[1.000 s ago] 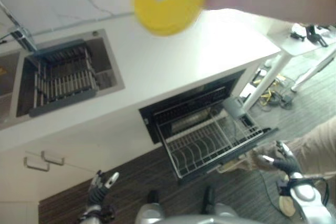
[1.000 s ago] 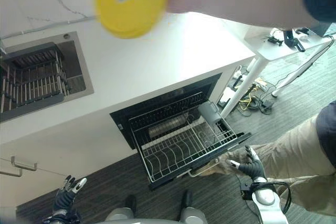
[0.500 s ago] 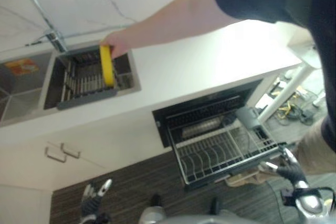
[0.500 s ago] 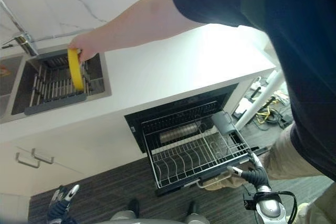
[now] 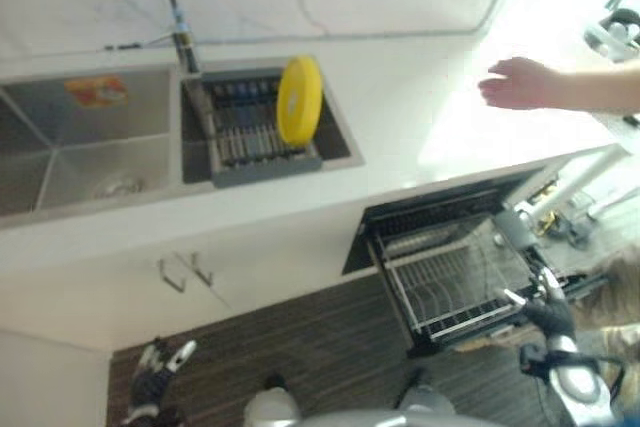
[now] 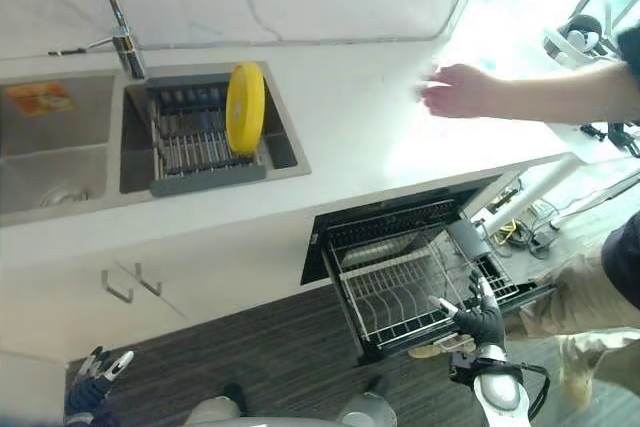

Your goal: Place the dishes in the dishwasher.

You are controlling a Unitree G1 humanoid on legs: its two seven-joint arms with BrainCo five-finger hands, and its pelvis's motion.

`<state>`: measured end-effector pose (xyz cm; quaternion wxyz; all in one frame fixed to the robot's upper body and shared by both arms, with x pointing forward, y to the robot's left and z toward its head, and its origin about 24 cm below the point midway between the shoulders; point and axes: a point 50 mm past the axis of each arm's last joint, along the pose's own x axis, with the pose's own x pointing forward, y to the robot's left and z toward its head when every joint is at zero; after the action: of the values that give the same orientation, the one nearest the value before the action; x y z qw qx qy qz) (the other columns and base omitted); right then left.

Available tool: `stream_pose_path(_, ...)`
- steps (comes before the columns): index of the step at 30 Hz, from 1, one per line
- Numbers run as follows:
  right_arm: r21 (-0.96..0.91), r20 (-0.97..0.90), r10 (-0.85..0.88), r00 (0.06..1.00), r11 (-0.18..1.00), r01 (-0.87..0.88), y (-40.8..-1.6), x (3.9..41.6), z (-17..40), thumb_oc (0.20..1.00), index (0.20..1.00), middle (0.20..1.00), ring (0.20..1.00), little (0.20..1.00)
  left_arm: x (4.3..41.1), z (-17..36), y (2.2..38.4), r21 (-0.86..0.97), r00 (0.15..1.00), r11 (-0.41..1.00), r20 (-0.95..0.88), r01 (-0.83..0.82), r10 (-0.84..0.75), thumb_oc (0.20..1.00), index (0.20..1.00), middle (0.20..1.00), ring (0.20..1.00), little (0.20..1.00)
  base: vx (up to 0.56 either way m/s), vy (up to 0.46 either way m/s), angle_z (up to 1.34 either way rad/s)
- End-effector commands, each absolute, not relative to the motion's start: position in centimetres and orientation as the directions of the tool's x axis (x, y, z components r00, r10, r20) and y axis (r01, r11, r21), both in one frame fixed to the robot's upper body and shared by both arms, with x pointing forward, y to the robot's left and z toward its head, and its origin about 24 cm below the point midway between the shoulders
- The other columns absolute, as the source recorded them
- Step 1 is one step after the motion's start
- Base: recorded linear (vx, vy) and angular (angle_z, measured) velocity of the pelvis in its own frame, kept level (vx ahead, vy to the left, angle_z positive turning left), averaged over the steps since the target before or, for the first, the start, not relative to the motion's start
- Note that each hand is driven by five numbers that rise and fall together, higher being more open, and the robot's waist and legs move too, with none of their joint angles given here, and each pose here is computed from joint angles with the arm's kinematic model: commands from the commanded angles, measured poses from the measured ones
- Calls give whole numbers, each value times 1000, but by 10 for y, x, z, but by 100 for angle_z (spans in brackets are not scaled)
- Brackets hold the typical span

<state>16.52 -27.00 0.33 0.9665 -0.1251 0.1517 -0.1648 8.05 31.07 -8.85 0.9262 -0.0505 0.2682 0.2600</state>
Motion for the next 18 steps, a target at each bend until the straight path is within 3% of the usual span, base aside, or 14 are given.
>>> stream_pose_path(1,-322,-94,-356,930,895,310,-287,187,40,1000,1000,1000,1000,1000,108,-79,301,6,782,880,-456,-474,424,1000,1000,1000,1000,1000,-5,70,44)
stream_pose_path(7,-264,-72,-328,942,917,300,-293,191,53,1000,1000,1000,1000,1000,115,-86,281,-22,803,910,-481,-413,353,1000,1000,1000,1000,1000,-5,-63,69)
stream_pose_path(13,-187,-12,-206,979,962,200,-276,210,66,1000,1000,1000,1000,1000,115,-99,270,-54,762,883,-532,-465,369,1000,1000,1000,1000,1000,-2,-232,1)
stream_pose_path(18,-183,225,-83,971,975,126,-259,237,113,1000,1000,1000,1000,1000,117,-106,253,-89,774,889,-536,-448,336,1000,1000,1000,1000,1000,-24,-80,4)
